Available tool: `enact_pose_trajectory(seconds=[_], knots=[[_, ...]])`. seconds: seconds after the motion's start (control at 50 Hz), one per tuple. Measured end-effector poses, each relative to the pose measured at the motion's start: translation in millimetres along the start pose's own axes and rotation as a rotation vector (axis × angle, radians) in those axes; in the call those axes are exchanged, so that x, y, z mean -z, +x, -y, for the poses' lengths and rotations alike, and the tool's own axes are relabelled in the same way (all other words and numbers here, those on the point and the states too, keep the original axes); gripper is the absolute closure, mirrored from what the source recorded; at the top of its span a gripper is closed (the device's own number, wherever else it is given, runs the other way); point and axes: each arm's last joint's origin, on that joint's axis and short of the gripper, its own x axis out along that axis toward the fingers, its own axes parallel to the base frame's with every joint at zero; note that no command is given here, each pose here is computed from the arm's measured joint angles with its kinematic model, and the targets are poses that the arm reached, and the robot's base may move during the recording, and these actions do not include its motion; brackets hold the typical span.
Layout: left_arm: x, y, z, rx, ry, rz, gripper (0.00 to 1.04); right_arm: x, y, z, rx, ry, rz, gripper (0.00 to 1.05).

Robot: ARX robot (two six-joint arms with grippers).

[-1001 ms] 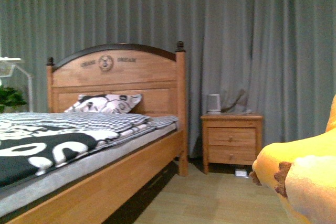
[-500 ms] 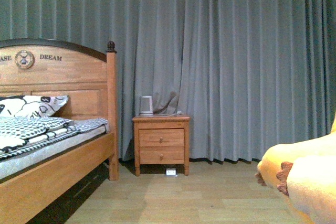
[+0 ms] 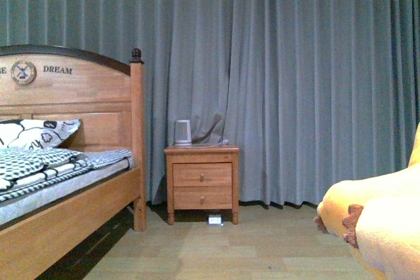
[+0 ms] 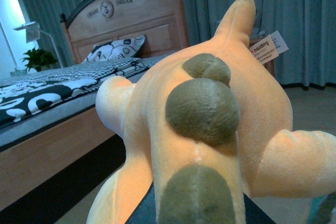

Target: Put away toys

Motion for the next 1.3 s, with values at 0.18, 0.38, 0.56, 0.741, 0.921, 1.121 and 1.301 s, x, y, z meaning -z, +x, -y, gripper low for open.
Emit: enact_pose_trajectory(seconds=[0.18,0.38,0.56,0.741,0.921,1.121,1.301], knots=[[0.0,0.0,0.0,0.000,0.000,0.000,0.06,0.0,0.0,0.0,0.001,0.000,0.001,0.98],[0.0,0.0,0.0,0.000,0.000,0.000,0.06,0.0,0.0,0.0,0.002,0.000,0.001,0.98],[0.0,0.0,0.0,0.000,0.000,0.000,0.06,0.0,0.0,0.1,0.003,0.000,0.001,0.98],[0.0,0.0,0.0,0.000,0.000,0.000,0.06,0.0,0.0,0.1,0.002,0.000,0.000,0.98],[0.0,0.0,0.0,0.000,0.000,0.000,0.06,0.0,0.0,0.1,0.002,0.000,0.000,0.98],[0.1,0.0,0.0,0.000,0.000,-0.001,0.06,0.0,0.0,0.1,0.002,0.000,0.000,0.98],[0.1,0.0,0.0,0.000,0.000,-0.001,0.06,0.0,0.0,0.1,0.002,0.000,0.000,0.98]])
